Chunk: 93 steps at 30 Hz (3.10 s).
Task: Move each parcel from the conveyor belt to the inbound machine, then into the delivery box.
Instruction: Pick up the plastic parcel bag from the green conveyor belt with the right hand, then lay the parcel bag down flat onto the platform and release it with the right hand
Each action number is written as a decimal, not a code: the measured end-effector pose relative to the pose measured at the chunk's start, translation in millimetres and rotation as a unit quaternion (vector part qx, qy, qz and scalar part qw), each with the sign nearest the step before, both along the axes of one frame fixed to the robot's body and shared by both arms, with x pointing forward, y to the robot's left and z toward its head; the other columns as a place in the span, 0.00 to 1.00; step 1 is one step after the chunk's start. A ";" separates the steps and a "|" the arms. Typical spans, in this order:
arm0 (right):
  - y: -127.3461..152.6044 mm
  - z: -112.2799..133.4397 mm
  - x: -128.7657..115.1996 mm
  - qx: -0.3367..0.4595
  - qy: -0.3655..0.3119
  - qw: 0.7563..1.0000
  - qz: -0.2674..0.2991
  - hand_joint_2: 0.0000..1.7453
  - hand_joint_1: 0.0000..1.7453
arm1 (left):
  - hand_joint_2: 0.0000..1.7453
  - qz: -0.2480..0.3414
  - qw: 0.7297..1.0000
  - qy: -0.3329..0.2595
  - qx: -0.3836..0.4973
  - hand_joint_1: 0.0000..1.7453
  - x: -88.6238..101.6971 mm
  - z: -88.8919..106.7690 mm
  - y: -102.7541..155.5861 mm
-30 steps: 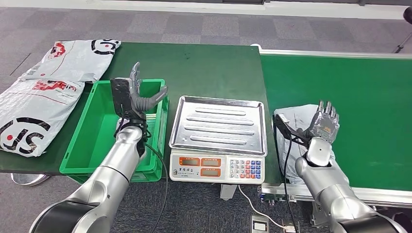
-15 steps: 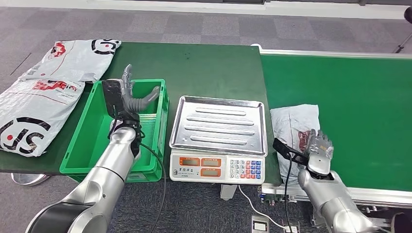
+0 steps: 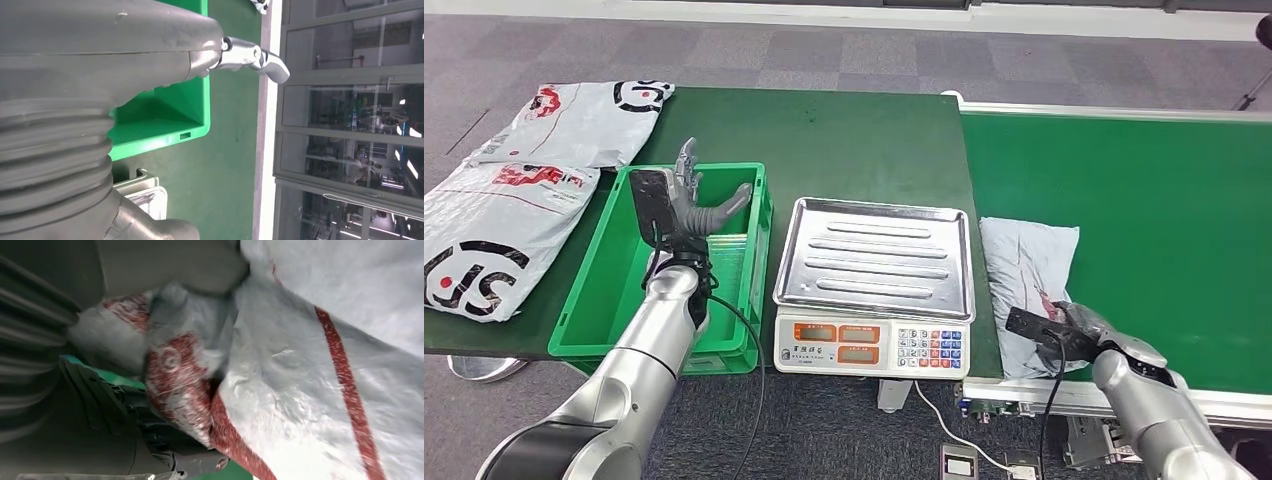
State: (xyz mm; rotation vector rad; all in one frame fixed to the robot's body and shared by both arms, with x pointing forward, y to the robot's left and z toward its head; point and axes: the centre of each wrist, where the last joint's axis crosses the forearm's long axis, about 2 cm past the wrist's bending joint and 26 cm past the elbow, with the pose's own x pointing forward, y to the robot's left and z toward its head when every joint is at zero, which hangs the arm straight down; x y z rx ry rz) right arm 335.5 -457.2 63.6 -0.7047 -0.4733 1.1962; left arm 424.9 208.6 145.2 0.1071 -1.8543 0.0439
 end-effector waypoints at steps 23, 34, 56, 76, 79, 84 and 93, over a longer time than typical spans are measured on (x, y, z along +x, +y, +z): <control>53.1 60.6 32.9 -0.032 -0.350 0.936 -0.038 1.00 1.00 | 1.00 0.005 1.000 -0.013 0.005 0.00 -9.6 -3.4 6.6; 104.0 129.0 41.2 0.036 -0.605 0.795 0.001 1.00 1.00 | 1.00 0.006 0.999 -0.031 0.012 0.00 -3.9 11.8 -7.5; 239.0 164.9 74.5 0.124 -0.591 0.789 0.115 1.00 1.00 | 1.00 -0.001 0.999 -0.049 0.011 0.00 7.1 32.5 -25.0; 307.2 141.1 60.6 0.194 -0.505 0.827 0.155 1.00 0.00 | 1.00 -0.018 0.999 -0.035 0.012 0.00 7.6 35.2 -27.0; 306.0 140.5 59.4 0.229 -0.509 0.816 0.149 1.00 0.00 | 1.00 -0.031 0.999 -0.028 0.014 0.00 7.6 36.9 -29.5; 301.3 140.6 62.0 0.350 -0.483 0.791 0.134 1.00 0.00 | 1.00 -0.057 0.998 -0.016 0.011 0.00 7.2 39.5 -35.9; 294.3 137.4 65.6 0.546 -0.446 0.703 0.099 1.00 0.00 | 1.00 -0.132 0.991 0.011 -0.005 0.00 5.5 42.9 -47.9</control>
